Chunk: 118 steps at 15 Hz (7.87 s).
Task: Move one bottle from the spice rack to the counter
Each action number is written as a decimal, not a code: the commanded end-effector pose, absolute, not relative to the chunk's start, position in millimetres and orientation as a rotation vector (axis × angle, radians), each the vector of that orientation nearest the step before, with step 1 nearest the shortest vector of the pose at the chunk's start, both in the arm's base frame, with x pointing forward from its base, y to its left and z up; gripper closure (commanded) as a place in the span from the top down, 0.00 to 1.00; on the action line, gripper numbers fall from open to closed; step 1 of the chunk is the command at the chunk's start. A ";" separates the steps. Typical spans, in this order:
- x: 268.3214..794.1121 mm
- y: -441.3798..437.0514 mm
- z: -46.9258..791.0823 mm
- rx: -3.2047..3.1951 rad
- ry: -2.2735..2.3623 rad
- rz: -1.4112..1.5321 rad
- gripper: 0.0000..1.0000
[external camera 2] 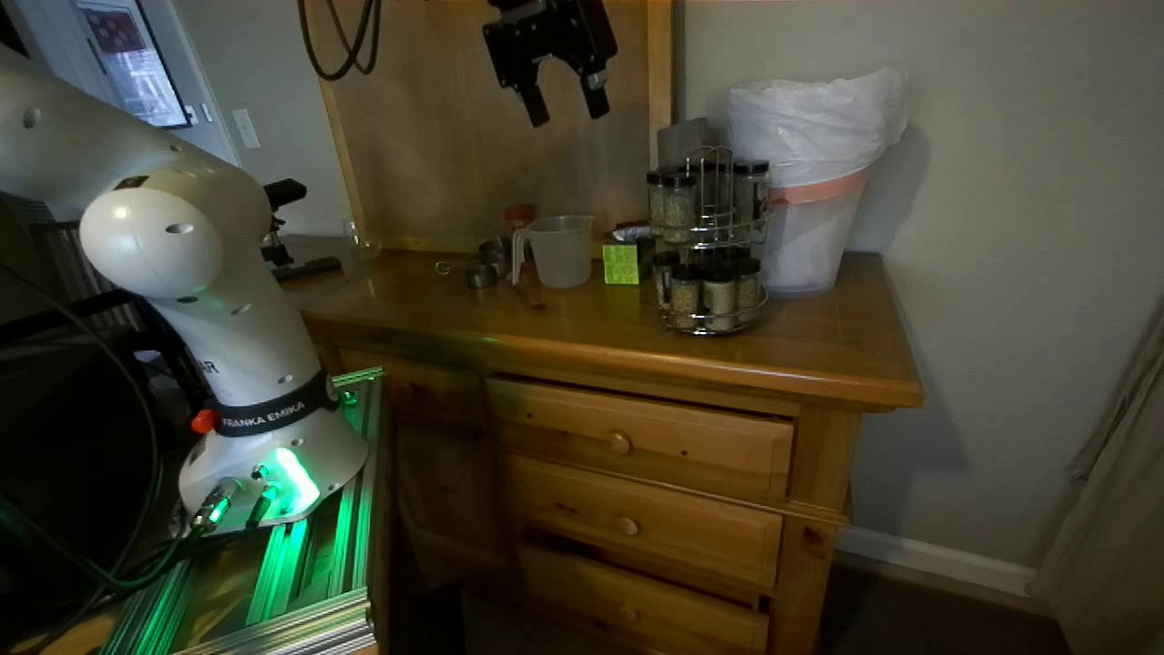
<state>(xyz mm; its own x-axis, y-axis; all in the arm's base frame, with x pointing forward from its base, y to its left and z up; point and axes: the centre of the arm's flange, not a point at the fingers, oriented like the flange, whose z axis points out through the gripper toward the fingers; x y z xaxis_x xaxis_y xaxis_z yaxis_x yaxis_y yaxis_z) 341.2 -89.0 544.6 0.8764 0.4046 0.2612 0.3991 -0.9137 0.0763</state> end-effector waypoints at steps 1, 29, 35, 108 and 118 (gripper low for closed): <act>340.0 -131.3 561.5 3.142 0.819 0.527 1.00; 423.8 -182.5 461.6 3.223 0.714 0.167 1.00; 423.2 -180.7 459.7 3.208 0.728 0.197 1.00; 508.8 -69.2 413.5 2.919 1.633 0.831 0.57; 499.4 -80.9 428.5 2.902 1.600 0.841 0.24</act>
<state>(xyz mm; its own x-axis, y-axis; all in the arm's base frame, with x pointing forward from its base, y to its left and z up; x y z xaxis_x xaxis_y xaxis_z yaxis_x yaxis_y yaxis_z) 508.8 -80.6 416.5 0.4727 0.7069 0.5261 0.8416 -0.5391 -0.0317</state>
